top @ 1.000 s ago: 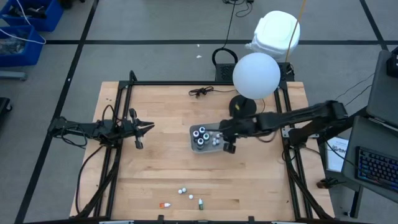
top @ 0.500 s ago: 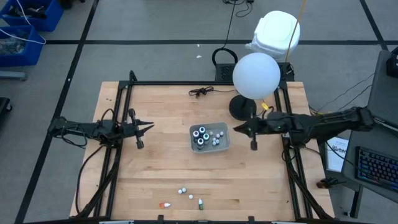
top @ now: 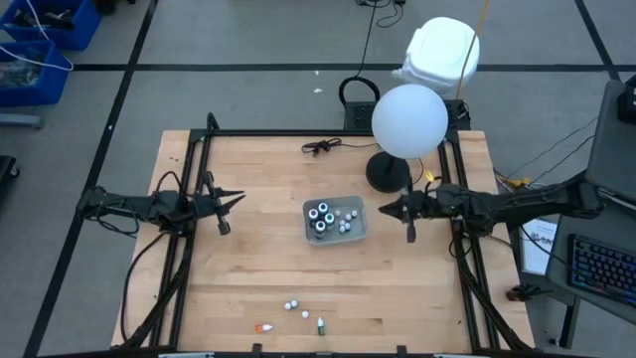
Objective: Pick & Place food coloring
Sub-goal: Put the right small yellow food coloring bottle into the gray bin
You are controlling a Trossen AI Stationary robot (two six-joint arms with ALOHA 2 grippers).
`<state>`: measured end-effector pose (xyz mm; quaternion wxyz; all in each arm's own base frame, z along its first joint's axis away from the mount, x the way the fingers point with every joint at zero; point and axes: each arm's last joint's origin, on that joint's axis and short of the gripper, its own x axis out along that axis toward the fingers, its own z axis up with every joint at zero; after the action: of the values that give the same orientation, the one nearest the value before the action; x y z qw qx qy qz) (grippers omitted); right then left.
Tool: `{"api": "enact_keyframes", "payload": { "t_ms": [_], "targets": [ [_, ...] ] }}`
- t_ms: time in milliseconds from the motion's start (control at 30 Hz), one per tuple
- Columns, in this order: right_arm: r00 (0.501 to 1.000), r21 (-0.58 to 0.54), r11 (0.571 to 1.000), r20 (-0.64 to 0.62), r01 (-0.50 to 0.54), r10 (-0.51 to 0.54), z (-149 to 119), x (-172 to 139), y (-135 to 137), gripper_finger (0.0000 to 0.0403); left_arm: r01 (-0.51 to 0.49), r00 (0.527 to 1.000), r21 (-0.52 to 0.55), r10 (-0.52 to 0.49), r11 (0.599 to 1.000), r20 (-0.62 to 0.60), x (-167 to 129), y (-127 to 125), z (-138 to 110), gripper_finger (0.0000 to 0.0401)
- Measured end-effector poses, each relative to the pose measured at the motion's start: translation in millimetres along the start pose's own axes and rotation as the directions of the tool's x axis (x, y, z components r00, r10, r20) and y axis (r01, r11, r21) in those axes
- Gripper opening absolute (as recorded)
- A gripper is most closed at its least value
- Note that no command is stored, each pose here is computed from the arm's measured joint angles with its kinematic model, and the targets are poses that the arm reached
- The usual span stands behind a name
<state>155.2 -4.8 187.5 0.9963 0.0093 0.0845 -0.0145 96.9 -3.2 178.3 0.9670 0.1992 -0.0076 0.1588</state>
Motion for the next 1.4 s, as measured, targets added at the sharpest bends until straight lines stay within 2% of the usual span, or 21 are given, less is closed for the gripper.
{"api": "enact_keyframes", "payload": {
  "t_ms": [133,567,800,1033,1133,1267,1400],
  "targets": [
    [0.998,-0.001,1.0,0.062,0.0,0.0,-10,-3,0,0.0001,0.0,1.0,-0.025,0.0,1.0,0.0,0,0,0,0.0049],
    [0.996,-0.018,0.999,0.088,0.035,-0.033,-23,-6,-1,0.0,0.007,1.0,-0.115,-0.01,0.993,-0.029,0,-1,-3,0.0049],
    [0.996,-0.004,1.0,0.093,0.014,-0.014,-29,-8,-1,0.0,-0.049,0.996,-0.183,0.033,0.982,-0.087,0,-1,-7,0.0049],
    [0.988,0.023,0.999,0.15,-0.028,0.024,-24,-8,0,0.0,-0.062,0.99,-0.325,0.016,0.944,-0.141,3,-5,-11,0.0049],
    [0.976,0.025,1.0,0.22,-0.016,0.01,-18,-10,0,0.0,-0.059,0.984,-0.345,-0.003,0.937,-0.176,5,-8,-14,0.0049],
    [0.948,0.055,0.998,0.312,0.044,-0.059,-10,-13,-2,0.0,-0.042,0.974,-0.345,-0.039,0.938,-0.223,8,-12,-19,0.0049],
    [0.95,0.058,0.996,0.303,0.061,-0.076,-11,-12,-3,0.0,-0.038,0.964,-0.324,-0.051,0.945,-0.26,10,-15,-22,0.0049]
  ]
}}
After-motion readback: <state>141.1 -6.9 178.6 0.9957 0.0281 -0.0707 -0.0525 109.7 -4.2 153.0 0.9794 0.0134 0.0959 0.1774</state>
